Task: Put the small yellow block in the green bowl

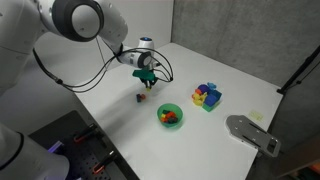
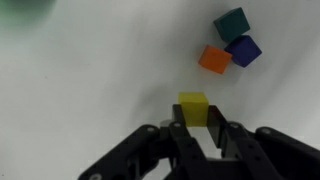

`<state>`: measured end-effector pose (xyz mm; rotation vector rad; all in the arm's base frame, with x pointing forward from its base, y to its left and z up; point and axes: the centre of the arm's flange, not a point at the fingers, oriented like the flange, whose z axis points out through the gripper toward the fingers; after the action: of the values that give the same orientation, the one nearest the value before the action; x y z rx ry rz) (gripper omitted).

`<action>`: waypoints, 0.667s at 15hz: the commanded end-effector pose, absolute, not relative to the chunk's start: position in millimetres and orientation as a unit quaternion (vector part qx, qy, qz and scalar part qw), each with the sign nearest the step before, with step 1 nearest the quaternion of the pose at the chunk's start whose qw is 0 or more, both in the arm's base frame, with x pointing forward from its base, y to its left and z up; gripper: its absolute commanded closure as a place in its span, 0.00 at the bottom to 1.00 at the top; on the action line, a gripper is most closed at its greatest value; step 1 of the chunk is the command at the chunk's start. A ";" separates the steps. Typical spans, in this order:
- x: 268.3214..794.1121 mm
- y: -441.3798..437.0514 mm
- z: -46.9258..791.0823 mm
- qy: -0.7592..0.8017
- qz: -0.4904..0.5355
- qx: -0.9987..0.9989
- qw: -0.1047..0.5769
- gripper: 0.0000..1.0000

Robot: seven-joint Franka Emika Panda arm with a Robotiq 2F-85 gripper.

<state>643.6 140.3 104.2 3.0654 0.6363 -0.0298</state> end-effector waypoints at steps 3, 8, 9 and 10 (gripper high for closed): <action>672.7 89.0 151.8 0.130 -0.047 0.990 0.023 0.89; 681.7 25.9 185.2 0.061 -0.064 0.995 0.042 0.89; 680.0 14.6 189.9 0.050 -0.068 0.996 0.043 0.89; 676.6 2.8 194.5 0.039 -0.071 0.996 0.044 0.89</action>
<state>678.7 26.6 173.2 3.0412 0.2325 -0.1812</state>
